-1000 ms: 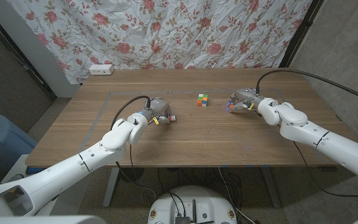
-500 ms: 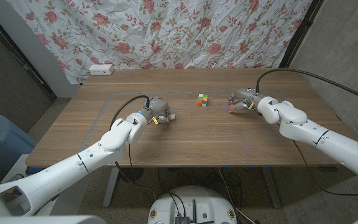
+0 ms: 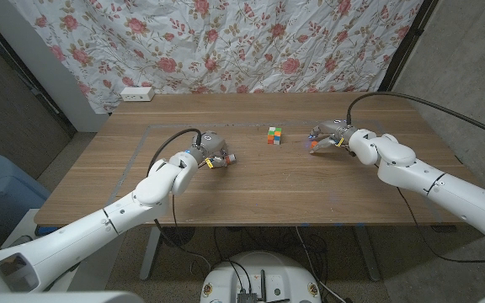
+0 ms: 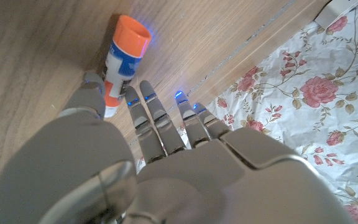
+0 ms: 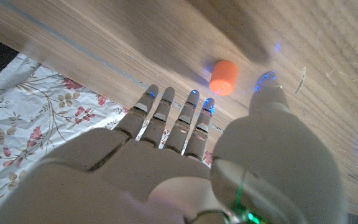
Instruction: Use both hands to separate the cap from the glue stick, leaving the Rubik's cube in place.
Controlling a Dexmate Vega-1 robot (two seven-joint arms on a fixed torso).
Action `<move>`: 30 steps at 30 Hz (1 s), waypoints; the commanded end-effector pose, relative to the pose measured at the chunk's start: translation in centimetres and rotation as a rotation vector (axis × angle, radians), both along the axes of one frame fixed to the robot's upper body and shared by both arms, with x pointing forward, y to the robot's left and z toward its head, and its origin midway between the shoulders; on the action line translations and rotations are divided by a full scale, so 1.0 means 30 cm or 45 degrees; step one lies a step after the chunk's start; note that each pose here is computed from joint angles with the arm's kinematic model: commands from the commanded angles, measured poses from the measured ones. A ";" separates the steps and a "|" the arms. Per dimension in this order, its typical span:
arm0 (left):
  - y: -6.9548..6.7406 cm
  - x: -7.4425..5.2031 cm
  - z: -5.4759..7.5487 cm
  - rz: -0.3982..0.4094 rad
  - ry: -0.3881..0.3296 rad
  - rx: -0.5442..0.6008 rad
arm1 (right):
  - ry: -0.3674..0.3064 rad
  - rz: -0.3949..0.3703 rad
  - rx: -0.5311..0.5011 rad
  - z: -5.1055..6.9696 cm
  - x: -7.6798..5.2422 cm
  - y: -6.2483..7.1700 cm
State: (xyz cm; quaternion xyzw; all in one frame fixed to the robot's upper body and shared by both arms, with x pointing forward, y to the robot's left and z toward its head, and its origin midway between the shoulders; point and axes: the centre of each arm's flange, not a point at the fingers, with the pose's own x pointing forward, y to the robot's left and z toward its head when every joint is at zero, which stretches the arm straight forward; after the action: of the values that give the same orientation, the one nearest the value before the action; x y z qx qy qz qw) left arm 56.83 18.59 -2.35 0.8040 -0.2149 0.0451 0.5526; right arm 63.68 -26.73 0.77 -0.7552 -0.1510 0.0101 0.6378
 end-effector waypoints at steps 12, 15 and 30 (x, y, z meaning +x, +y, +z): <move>0.024 -0.006 -0.002 0.082 0.039 -0.031 | 0.036 -0.015 0.005 0.009 -0.002 0.001; 0.027 -0.007 -0.001 0.094 0.049 -0.040 | 0.039 -0.018 0.007 0.010 -0.002 0.001; 0.057 -0.013 0.012 0.134 0.092 -0.115 | 0.080 -0.002 0.043 0.018 -0.004 -0.014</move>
State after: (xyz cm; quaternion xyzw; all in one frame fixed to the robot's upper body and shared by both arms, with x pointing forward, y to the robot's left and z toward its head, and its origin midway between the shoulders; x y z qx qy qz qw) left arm 56.57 19.67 -2.22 0.8019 -0.1632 0.0558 0.5720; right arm 63.64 -26.77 1.10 -0.7521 -0.1320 0.0218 0.6453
